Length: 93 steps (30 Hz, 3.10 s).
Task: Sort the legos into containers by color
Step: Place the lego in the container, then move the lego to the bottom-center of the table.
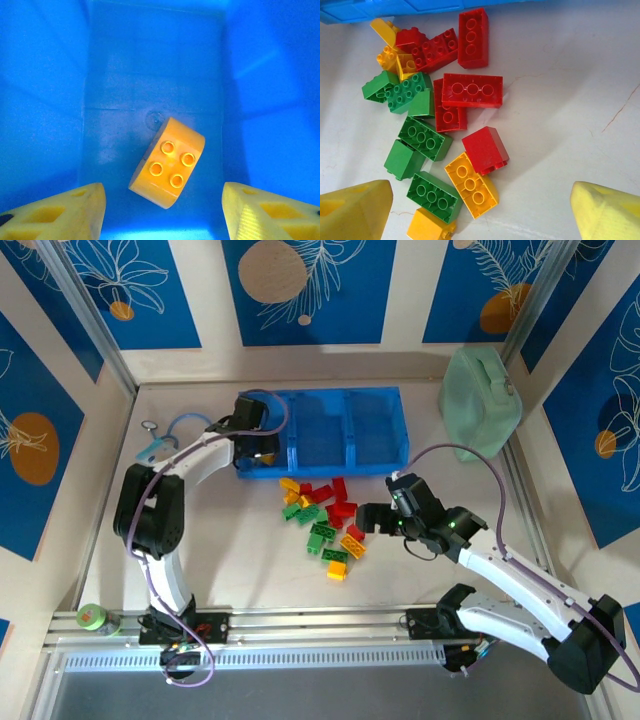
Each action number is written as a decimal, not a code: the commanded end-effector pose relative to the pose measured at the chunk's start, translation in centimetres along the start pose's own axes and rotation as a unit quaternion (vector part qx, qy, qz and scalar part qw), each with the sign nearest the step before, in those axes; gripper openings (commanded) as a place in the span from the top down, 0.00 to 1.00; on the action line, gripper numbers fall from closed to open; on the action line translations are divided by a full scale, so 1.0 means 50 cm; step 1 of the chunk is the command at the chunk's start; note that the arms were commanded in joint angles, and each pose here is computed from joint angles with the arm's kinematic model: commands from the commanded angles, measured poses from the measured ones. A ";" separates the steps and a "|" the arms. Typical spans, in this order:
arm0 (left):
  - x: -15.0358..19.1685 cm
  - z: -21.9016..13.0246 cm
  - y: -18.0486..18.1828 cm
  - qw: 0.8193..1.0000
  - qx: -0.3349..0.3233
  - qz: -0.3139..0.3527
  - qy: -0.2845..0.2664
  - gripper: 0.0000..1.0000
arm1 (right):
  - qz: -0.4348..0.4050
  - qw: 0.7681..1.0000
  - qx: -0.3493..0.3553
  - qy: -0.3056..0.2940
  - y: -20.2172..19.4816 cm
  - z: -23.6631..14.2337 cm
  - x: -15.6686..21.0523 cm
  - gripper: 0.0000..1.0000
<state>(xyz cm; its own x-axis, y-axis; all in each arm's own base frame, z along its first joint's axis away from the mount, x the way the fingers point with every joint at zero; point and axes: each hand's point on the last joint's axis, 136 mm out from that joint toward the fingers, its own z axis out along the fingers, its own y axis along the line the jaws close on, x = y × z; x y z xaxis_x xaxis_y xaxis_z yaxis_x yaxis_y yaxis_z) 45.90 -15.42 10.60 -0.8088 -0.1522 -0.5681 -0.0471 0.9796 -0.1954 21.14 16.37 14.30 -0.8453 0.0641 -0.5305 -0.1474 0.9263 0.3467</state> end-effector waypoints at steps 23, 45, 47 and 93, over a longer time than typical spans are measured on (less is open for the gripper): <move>0.200 -0.252 0.023 0.997 0.065 -0.001 -0.040 0.32 | -0.115 0.989 0.002 0.091 0.081 0.077 0.013 0.13; 0.317 -0.309 0.062 0.995 0.088 -0.026 -0.033 0.32 | -0.195 0.950 0.065 0.237 0.249 0.206 0.127 0.26; 0.321 -0.306 0.063 0.995 0.088 -0.026 -0.032 0.32 | -0.188 0.949 0.067 0.246 0.251 0.214 0.143 0.27; 0.325 -0.286 0.063 0.995 0.088 -0.028 -0.035 0.33 | -0.144 0.959 0.143 0.200 0.254 0.234 0.142 0.31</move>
<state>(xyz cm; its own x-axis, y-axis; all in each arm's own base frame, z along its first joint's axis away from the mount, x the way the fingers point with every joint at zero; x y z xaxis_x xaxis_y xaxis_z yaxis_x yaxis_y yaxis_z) 24.01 -12.85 12.03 -0.7728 -0.2163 -0.5967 0.0168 0.9328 -0.3600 19.14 33.72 4.94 -0.9109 -0.3579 -0.2052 -0.3603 0.9324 -0.0269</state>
